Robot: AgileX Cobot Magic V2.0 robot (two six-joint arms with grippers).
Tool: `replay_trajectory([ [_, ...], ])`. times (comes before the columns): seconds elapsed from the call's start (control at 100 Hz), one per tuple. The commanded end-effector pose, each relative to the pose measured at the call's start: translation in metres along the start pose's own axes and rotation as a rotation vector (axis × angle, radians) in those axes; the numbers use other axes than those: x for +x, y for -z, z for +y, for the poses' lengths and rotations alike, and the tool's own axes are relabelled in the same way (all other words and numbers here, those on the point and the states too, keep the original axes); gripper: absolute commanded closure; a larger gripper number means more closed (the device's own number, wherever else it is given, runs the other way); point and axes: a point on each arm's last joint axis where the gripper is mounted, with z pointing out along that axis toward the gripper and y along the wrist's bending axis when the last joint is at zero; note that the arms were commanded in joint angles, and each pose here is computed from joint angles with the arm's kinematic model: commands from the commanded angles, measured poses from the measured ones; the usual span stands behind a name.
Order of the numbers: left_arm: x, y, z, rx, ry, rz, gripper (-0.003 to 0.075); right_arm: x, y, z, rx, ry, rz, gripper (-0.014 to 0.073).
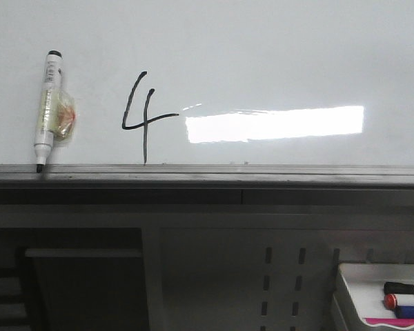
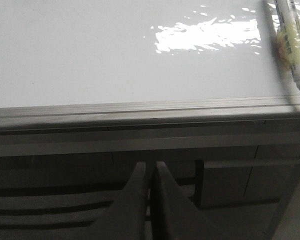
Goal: Write number 4 on whiteboard
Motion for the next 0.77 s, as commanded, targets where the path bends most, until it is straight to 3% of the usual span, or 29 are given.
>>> replay_trajectory([
  [0.0,0.0053,-0.0018,-0.0001,-0.002,0.013,-0.042,0.0741,0.0044,-0.0004,-0.0002,0.009,0.009,-0.008,0.0661],
  [0.11,0.0053,-0.0018,-0.0001,-0.002,0.013,-0.042,0.0741,0.0101,-0.0002,0.0004,0.002,-0.017,0.055,0.0661],
  [0.76,0.0053,-0.0018,-0.0001,-0.002,0.013,-0.042,0.0741,0.0101,-0.0002,0.0004,0.002,-0.017,0.055,0.0661],
])
